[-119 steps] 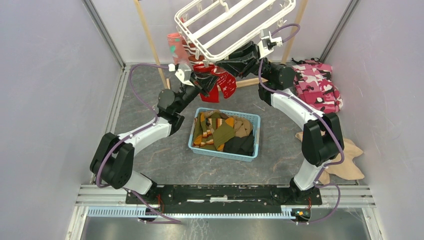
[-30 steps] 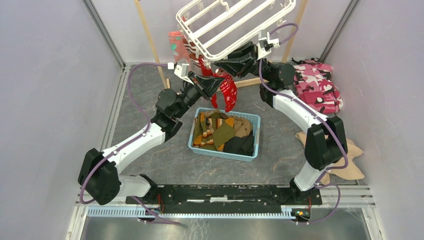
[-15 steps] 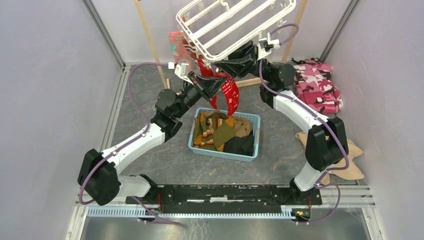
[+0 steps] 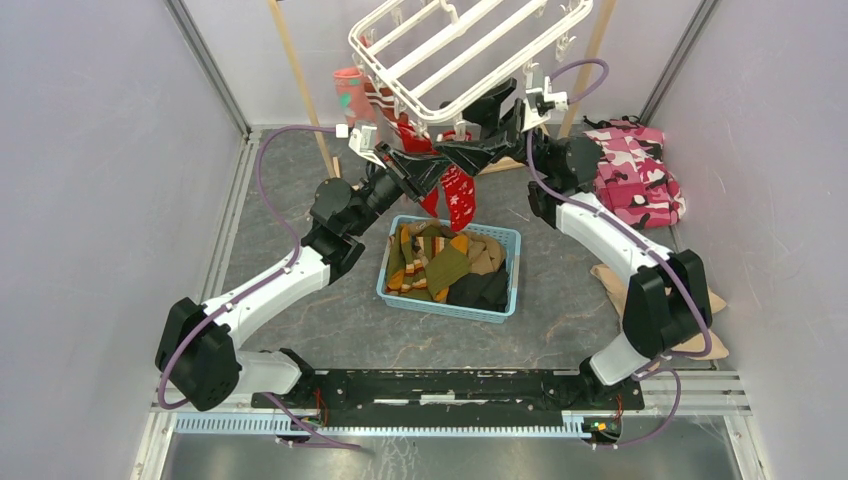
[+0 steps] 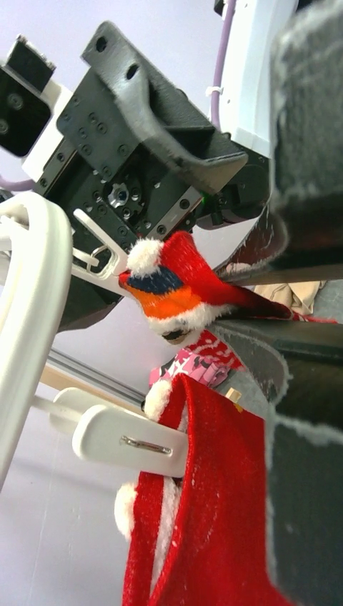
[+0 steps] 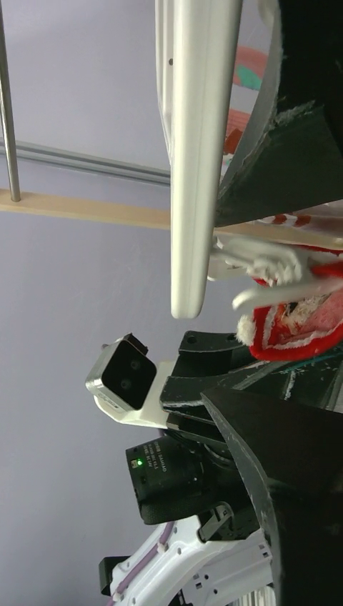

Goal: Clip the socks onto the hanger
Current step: Reset both arms

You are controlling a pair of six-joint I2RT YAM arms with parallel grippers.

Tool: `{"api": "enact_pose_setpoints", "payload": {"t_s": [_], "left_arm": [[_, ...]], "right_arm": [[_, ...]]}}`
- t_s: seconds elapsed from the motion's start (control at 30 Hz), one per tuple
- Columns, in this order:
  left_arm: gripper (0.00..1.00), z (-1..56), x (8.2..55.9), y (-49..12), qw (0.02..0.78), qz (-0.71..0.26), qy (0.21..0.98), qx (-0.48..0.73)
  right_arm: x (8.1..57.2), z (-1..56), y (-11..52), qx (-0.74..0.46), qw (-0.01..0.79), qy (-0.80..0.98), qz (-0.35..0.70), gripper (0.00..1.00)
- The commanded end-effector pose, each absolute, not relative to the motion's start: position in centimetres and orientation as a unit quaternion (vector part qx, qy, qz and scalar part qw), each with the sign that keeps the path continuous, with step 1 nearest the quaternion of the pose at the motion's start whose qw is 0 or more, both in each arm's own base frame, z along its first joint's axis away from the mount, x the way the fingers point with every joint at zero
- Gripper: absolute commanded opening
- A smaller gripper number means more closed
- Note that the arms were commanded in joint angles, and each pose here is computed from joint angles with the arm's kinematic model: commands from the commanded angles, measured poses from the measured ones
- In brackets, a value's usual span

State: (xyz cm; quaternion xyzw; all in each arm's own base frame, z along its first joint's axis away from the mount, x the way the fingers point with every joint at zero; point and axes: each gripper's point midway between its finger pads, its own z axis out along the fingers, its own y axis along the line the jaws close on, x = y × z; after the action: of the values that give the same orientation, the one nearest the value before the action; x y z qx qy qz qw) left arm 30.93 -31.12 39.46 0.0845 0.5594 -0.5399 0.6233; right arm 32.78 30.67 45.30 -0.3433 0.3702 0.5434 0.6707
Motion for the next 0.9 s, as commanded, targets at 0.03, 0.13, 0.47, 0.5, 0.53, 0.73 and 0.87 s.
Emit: {"api": "enact_pose_setpoints", "payload": {"t_s": [0.03,0.13,0.47,0.5,0.53,0.73,0.87], "left_arm": [[0.36,42.9,29.2,-30.2,0.637,-0.564,0.519,0.084],[0.45,42.8,28.9,-29.8,0.640,-0.559,0.522,0.081],[0.56,41.6,27.7,-27.8,0.650,-0.530,0.538,0.076],[0.58,41.3,27.6,-27.6,0.651,-0.525,0.543,0.075],[0.59,41.2,27.5,-27.2,0.653,-0.520,0.545,0.075],[0.73,40.7,25.8,-25.2,0.670,-0.484,0.555,0.092],[0.83,39.6,24.9,-23.7,0.677,-0.449,0.574,0.104]], "right_arm": [[31.4,46.6,29.2,-0.344,0.706,0.360,0.504,0.93],[31.2,46.0,28.4,-0.342,0.710,0.371,0.491,0.97],[31.7,42.3,24.6,-0.330,0.727,0.439,0.413,0.98],[31.7,41.9,24.3,-0.329,0.726,0.447,0.405,0.98],[31.6,41.7,23.9,-0.330,0.730,0.451,0.395,0.98],[31.4,40.2,20.6,-0.312,0.743,0.479,0.347,0.98],[31.8,38.9,18.1,-0.293,0.755,0.516,0.280,0.98]]}}
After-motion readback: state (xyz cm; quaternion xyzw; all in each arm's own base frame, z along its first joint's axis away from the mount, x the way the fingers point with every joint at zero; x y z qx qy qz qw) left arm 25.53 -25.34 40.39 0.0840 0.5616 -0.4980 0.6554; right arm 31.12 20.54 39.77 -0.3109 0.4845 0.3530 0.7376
